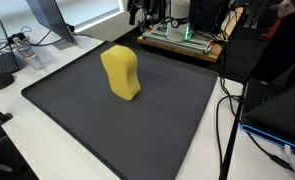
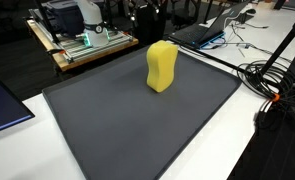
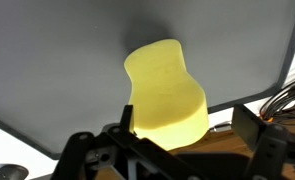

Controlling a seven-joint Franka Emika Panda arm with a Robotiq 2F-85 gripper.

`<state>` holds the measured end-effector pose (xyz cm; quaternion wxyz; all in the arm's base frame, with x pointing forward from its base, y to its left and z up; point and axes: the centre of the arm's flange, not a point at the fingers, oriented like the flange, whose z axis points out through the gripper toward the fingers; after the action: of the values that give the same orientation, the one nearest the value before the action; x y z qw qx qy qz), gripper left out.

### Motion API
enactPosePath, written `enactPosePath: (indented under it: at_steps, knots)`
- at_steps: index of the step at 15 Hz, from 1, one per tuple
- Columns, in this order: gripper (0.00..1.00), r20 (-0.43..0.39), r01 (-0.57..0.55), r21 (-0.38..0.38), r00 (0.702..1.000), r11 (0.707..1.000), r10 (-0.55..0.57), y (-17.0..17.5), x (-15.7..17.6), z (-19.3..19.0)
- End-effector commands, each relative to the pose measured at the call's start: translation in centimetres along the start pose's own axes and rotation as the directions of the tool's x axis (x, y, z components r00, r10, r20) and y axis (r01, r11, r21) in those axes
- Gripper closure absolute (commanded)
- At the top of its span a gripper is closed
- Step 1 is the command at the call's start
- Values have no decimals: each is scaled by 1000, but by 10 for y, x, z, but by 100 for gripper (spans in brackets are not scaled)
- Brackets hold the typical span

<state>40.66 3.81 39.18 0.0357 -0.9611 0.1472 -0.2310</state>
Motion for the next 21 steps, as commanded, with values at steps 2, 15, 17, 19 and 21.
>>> enactPosePath:
  at_steps: [2,15,17,19,21]
  knots:
    - [0,36,11,-23,999,1000,-10,-7,0,2]
    - [0,139,359,-338,933,870,-332,-172,9,-48]
    - [0,157,401,-382,916,832,-370,-195,20,-51]
    - [0,175,447,-411,894,795,-412,-216,31,-52]
    - [0,201,479,-428,877,766,-436,-232,47,-53]
